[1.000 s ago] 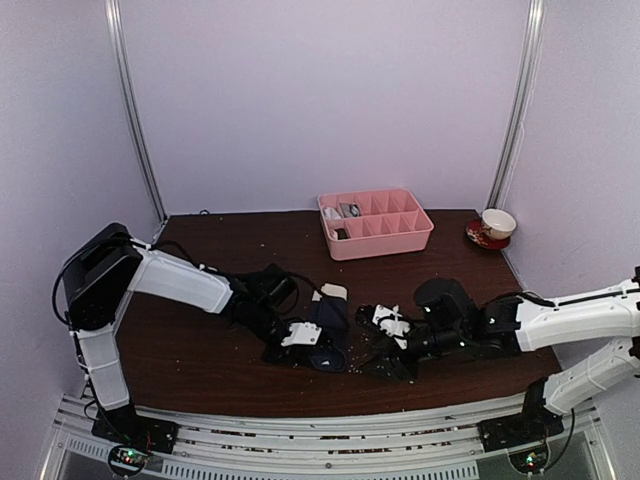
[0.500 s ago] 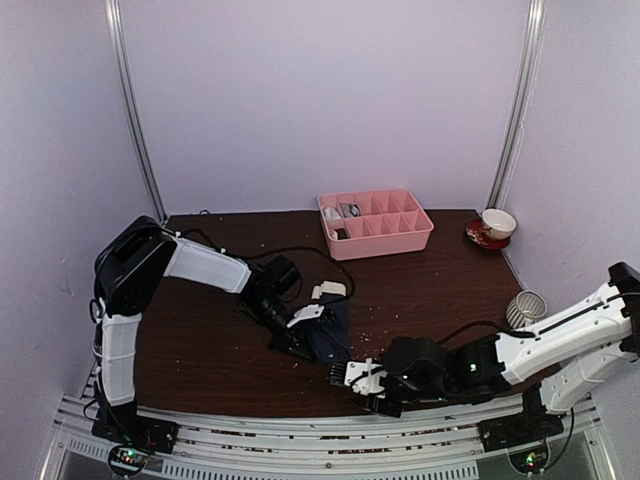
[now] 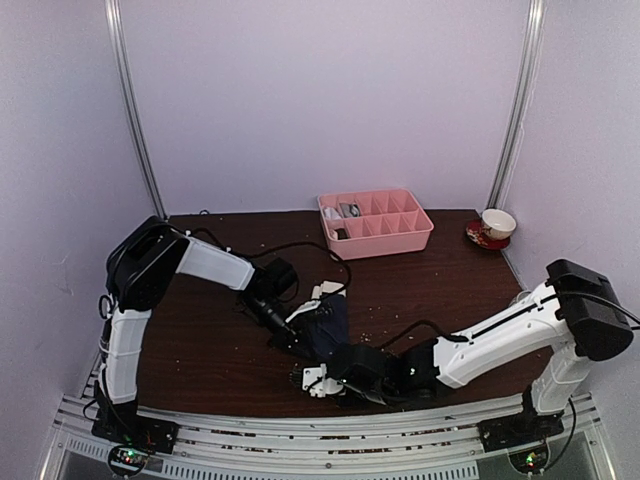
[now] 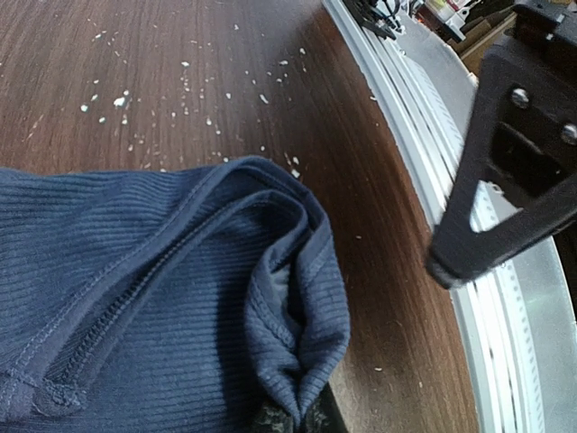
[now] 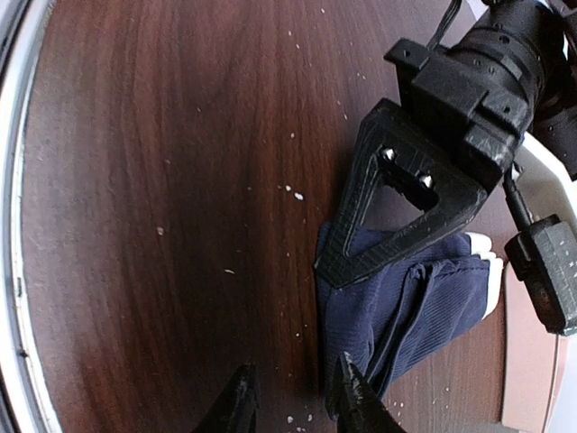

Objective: Roll the underwear
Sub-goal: Roll the underwear at the center of the board.

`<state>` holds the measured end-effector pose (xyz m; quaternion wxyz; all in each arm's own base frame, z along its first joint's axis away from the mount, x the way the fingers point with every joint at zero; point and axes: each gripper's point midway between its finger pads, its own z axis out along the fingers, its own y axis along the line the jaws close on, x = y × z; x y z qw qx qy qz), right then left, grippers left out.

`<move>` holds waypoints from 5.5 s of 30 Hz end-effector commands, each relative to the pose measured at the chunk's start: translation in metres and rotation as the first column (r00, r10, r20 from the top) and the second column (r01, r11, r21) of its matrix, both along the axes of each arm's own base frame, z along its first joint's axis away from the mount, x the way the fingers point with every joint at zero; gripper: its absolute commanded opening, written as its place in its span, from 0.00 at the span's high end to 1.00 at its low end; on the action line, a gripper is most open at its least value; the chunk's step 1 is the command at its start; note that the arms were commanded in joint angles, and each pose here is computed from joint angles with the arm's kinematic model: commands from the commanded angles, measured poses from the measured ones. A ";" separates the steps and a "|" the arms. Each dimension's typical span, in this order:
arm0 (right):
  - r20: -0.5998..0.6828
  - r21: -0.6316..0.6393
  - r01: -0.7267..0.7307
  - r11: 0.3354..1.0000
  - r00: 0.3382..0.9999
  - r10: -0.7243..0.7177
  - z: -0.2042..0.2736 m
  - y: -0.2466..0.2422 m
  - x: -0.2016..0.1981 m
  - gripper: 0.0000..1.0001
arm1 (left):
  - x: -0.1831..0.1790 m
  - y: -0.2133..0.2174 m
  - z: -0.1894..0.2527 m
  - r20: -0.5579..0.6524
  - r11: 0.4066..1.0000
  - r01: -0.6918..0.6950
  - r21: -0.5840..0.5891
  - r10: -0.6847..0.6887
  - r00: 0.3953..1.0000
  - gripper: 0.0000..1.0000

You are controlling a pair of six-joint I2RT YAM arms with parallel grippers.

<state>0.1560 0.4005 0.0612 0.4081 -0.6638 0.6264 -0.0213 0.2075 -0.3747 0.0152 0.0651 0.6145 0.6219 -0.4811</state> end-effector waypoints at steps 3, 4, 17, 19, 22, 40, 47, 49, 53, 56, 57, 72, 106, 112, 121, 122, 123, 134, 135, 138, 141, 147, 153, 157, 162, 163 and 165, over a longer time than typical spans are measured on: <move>0.052 -0.033 0.048 0.998 0.998 -0.047 -0.005 -0.005 0.023 0.69 | 0.001 0.022 -0.038 -0.023 0.988 -0.030 0.155 0.034 0.999 1.00; 0.053 -0.033 0.054 0.998 0.997 -0.052 -0.006 -0.006 0.026 0.68 | 0.001 0.022 -0.038 -0.023 0.987 -0.031 0.155 0.035 0.999 1.00; 0.050 -0.058 0.093 0.994 0.995 -0.090 -0.025 -0.010 0.041 0.68 | 0.001 0.022 -0.039 -0.030 0.988 -0.032 0.152 0.037 0.999 1.00; 0.049 -0.055 0.103 0.993 0.994 -0.100 -0.025 -0.011 0.044 0.68 | 0.000 0.022 -0.038 -0.031 0.988 -0.032 0.151 0.037 0.999 1.00; 0.046 -0.056 0.117 0.992 0.992 -0.114 -0.027 -0.013 0.048 0.67 | 0.000 0.022 -0.038 -0.031 0.988 -0.032 0.152 0.037 0.999 1.00; -0.201 -0.094 0.130 0.987 0.969 -0.147 -0.059 -0.013 0.050 0.92 | 0.009 0.024 -0.022 0.076 0.990 -0.049 0.132 0.039 0.996 0.87; -0.414 -0.076 0.126 0.989 0.899 -0.146 -0.068 -0.008 0.035 1.00 | 0.018 0.033 0.014 0.281 0.994 -0.078 0.082 0.052 0.958 0.45; -0.474 -0.078 0.125 0.989 0.868 -0.147 -0.070 -0.008 0.031 1.00 | 0.022 0.036 0.029 0.359 0.994 -0.089 0.058 0.062 0.931 0.37; -0.611 -0.070 0.129 0.989 0.778 -0.145 -0.072 -0.005 0.024 1.00 | 0.028 0.047 0.051 0.521 0.995 -0.102 0.005 0.085 0.849 0.29; -0.708 -0.057 0.125 0.991 0.695 -0.128 -0.069 -0.002 0.017 1.00 | 0.029 0.059 0.060 0.643 0.996 -0.080 -0.028 0.079 0.762 0.30; -0.738 -0.048 0.127 0.991 0.663 -0.121 -0.066 -0.001 0.015 1.00 | 0.028 0.063 0.061 0.682 0.997 -0.068 -0.037 0.075 0.727 0.31; -0.931 -0.038 0.217 0.975 0.347 -0.113 -0.059 0.000 0.028 1.00 | -0.010 0.074 0.075 0.992 0.974 0.202 -0.099 0.081 0.093 0.33; -0.910 -0.075 0.202 0.977 0.386 -0.150 -0.057 -0.008 0.045 0.92 | -0.007 0.043 -0.025 0.969 0.964 0.100 0.246 -0.241 -0.055 1.00; -0.866 0.040 0.221 0.974 0.494 -0.077 -0.005 -0.006 0.054 0.69 | -0.031 0.053 -0.034 0.943 0.949 0.139 0.284 -0.303 0.142 1.00; -0.745 0.179 0.214 0.960 0.667 -0.009 0.043 -0.026 0.041 0.44 | -0.049 0.053 -0.034 0.834 0.941 0.173 0.292 -0.339 0.436 1.00; -0.719 0.193 0.215 0.957 0.695 -0.011 0.045 -0.029 0.040 0.44 | -0.048 0.053 -0.033 0.819 0.941 0.170 0.293 -0.339 0.463 1.00; -0.687 0.198 0.215 0.956 0.726 -0.021 0.047 -0.032 0.036 0.43 | -0.048 0.052 -0.032 0.802 0.941 0.169 0.293 -0.338 0.493 1.00; -0.347 0.346 0.142 0.927 0.938 -0.014 0.076 -0.054 -0.009 0.42 | -0.042 0.053 -0.026 0.564 0.944 0.172 0.282 -0.308 0.767 1.00; -0.326 0.356 0.136 0.925 0.945 -0.013 0.078 -0.056 -0.012 0.42 | -0.040 0.054 -0.027 0.539 0.943 0.167 0.286 -0.303 0.786 1.00; -0.265 0.368 0.122 0.922 0.964 -0.022 0.080 -0.058 -0.016 0.43 | -0.034 0.055 -0.033 0.461 0.941 0.160 0.299 -0.290 0.839 1.00; -0.211 0.365 0.100 0.926 0.977 -0.023 0.078 -0.057 -0.020 0.44 | -0.029 0.056 -0.036 0.397 0.940 0.154 0.305 -0.272 0.877 1.00; -0.094 0.314 0.036 0.949 0.996 -0.007 0.072 -0.044 -0.024 0.44 | -0.025 0.055 -0.038 0.294 0.938 0.156 0.311 -0.251 0.922 1.00; -0.006 0.147 0.025 0.989 1.000 -0.024 0.048 -0.022 -0.008 0.51 | -0.015 0.052 -0.038 0.155 0.943 0.151 0.298 -0.204 0.967 1.00; 0.047 0.048 0.026 0.999 0.998 -0.028 0.024 -0.010 0.003 0.57 | -0.012 0.054 -0.039 0.098 0.942 0.155 0.299 -0.192 0.977 1.00; 0.086 -0.006 0.044 0.999 0.995 -0.043 0.004 -0.004 0.016 0.61 | -0.009 0.054 -0.038 0.092 0.942 0.148 0.302 -0.183 0.979 1.00; 0.092 -0.006 0.051 0.999 0.994 -0.051 0.002 -0.004 0.019 0.61 | -0.009 0.054 -0.038 0.091 0.941 0.149 0.304 -0.184 0.979 1.00; 0.110 -0.013 0.074 0.997 0.991 -0.072 -0.002 -0.006 0.026 0.60 | -0.008 0.054 -0.038 0.093 0.940 0.148 0.307 -0.184 0.979 1.00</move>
